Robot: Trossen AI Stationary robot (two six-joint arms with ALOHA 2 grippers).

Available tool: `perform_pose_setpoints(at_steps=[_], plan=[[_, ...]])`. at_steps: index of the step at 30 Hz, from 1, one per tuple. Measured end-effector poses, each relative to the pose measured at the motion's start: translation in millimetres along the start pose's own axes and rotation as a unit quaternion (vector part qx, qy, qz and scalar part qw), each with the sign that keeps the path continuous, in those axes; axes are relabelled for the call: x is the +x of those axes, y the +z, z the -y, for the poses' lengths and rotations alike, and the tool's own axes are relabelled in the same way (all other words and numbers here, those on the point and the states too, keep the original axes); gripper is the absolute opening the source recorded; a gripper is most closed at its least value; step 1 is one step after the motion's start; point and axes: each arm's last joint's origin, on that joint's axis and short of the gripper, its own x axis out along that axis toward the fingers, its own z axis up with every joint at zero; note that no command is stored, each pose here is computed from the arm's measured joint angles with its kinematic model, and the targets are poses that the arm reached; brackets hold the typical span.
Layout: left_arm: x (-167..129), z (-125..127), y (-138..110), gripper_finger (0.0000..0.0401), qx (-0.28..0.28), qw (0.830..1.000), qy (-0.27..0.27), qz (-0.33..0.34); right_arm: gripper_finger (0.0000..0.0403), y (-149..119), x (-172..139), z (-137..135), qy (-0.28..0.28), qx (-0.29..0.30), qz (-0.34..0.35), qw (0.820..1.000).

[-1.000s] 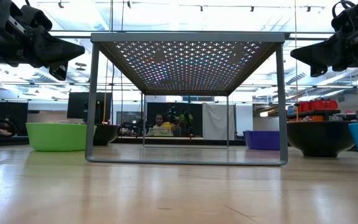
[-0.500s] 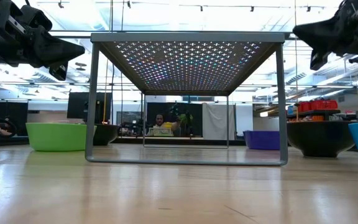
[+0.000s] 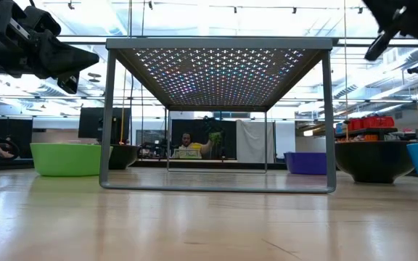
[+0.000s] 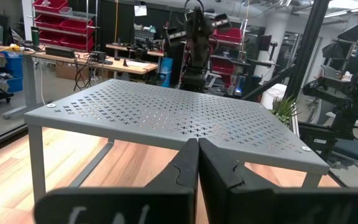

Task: Pick & Place Mini bowls
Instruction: Put the dark blue bowl on the shelf

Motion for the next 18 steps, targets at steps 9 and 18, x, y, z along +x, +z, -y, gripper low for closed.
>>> perform_pose_setpoints(at_steps=[9, 18], plan=[[0, 0, 0, 0.0014, 0.000, 1.000, 0.000, 0.000, 0.0027, 24, -4, -10, 0.053, 0.028, 0.125, 0.990], [0, 0, 0, 0.0014, 0.000, 1.000, 0.000, 0.000, 0.0027, 59, -3, -22, 0.053, 0.013, 0.220, 0.974]])
